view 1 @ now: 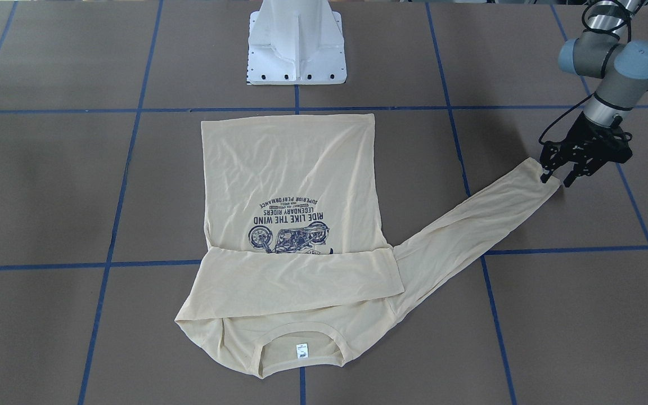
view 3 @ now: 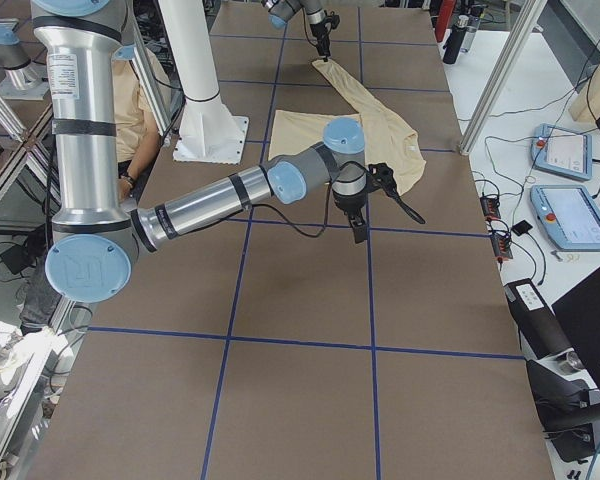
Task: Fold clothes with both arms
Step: 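Grasp the sleeve cuff nearest the left gripper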
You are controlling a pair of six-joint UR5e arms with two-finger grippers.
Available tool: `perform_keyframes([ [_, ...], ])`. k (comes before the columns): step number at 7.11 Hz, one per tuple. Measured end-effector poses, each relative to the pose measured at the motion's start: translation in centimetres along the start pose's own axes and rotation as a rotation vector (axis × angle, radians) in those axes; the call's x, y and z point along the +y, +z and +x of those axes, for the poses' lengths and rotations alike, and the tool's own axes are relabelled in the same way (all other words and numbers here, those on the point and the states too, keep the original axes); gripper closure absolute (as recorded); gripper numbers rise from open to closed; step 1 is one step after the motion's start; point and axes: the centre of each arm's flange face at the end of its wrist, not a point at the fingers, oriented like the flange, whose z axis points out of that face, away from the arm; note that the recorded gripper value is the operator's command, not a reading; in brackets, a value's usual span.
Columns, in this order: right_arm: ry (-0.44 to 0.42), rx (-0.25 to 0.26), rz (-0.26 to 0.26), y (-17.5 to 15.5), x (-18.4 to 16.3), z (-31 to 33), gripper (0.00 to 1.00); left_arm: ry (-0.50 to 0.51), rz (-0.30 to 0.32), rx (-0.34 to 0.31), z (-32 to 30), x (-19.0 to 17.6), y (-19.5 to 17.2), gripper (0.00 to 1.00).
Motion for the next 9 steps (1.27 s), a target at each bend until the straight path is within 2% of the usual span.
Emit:
perform_keyframes([
  [2, -0.002, -0.001, 0.002, 0.0, -0.1, -0.1, 0.0, 0.0, -0.002, -0.001, -0.1, 0.1, 0.1, 0.7],
  [4, -0.003, -0.001, 0.003, -0.1, -0.2, -0.1, 0.0, 0.0, -0.001, -0.001, -0.1, 0.1, 0.1, 1.0],
  [7, -0.003, -0.002, 0.003, -0.1, -0.2, -0.2, 0.0, 0.006, 0.005, 0.01, 0.3, -0.2, -0.3, 1.0],
  [9, -0.002, -0.002, 0.003, -0.1, -0.2, -0.2, 0.0, 0.012, -0.008, 0.065, 2.5, -1.6, -2.1, 1.0],
])
